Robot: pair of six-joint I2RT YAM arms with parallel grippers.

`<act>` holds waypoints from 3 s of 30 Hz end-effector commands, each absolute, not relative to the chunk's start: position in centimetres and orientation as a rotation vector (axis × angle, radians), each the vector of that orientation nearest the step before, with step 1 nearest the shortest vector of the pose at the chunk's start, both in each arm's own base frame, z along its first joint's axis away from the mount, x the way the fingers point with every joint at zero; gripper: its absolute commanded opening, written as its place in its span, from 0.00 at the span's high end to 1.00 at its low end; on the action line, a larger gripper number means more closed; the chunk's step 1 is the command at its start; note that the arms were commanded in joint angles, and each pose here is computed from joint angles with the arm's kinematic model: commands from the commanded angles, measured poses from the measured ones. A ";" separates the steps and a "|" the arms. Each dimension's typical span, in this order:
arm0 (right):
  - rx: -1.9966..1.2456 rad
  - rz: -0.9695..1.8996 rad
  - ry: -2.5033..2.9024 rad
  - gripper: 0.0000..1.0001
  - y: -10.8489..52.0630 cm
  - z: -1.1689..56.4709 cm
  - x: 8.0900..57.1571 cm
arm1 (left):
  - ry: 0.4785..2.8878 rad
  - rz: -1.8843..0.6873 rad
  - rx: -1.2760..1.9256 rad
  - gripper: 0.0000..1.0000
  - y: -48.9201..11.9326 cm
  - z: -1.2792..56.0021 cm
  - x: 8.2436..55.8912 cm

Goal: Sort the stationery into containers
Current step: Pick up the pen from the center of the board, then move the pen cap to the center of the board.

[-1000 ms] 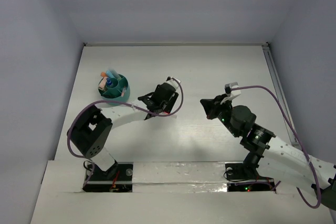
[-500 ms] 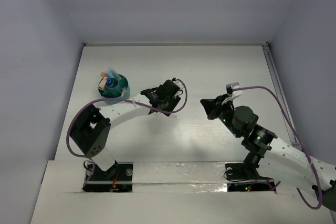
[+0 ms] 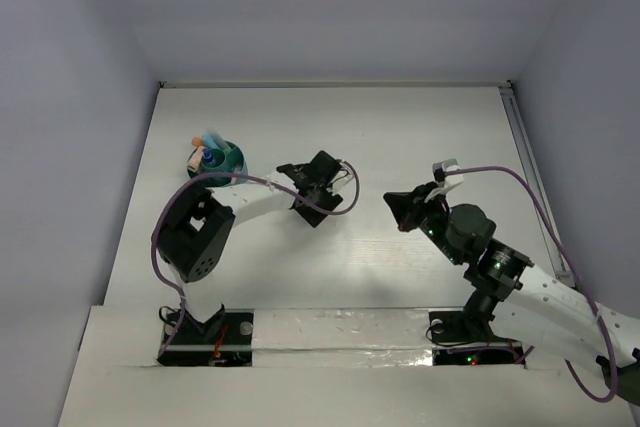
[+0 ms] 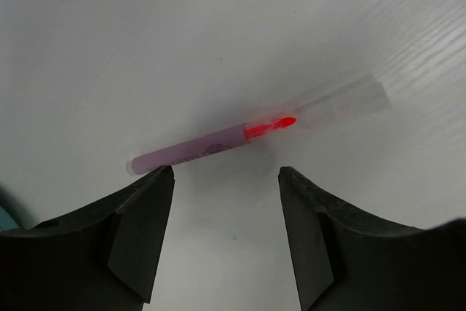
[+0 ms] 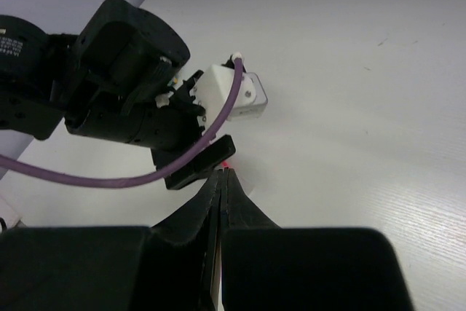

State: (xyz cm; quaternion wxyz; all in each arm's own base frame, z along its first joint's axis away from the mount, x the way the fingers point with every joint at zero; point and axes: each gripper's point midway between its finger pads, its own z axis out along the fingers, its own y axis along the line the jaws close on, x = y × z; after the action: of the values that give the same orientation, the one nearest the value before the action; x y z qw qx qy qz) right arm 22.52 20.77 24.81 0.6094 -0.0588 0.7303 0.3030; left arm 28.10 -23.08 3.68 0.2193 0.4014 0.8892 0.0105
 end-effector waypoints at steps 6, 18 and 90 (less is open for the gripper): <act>-0.160 0.759 1.674 0.99 21.5 25.8 22.0 | 2.452 0.005 1.114 0.42 -22.9 4.4 30.2; -0.153 0.754 1.666 0.99 21.2 26.1 21.9 | 2.547 -0.069 1.141 0.46 -22.7 2.1 29.3; -0.367 0.842 2.026 1.00 28.7 16.1 21.9 | 1.867 -0.570 0.010 1.00 -20.5 22.6 28.2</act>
State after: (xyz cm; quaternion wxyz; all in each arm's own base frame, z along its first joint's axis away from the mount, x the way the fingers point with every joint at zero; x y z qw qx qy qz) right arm 22.17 25.67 14.97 0.4654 -0.1355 0.8274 0.2836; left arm 27.58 -19.88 18.33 0.4956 0.0664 0.8506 -0.1626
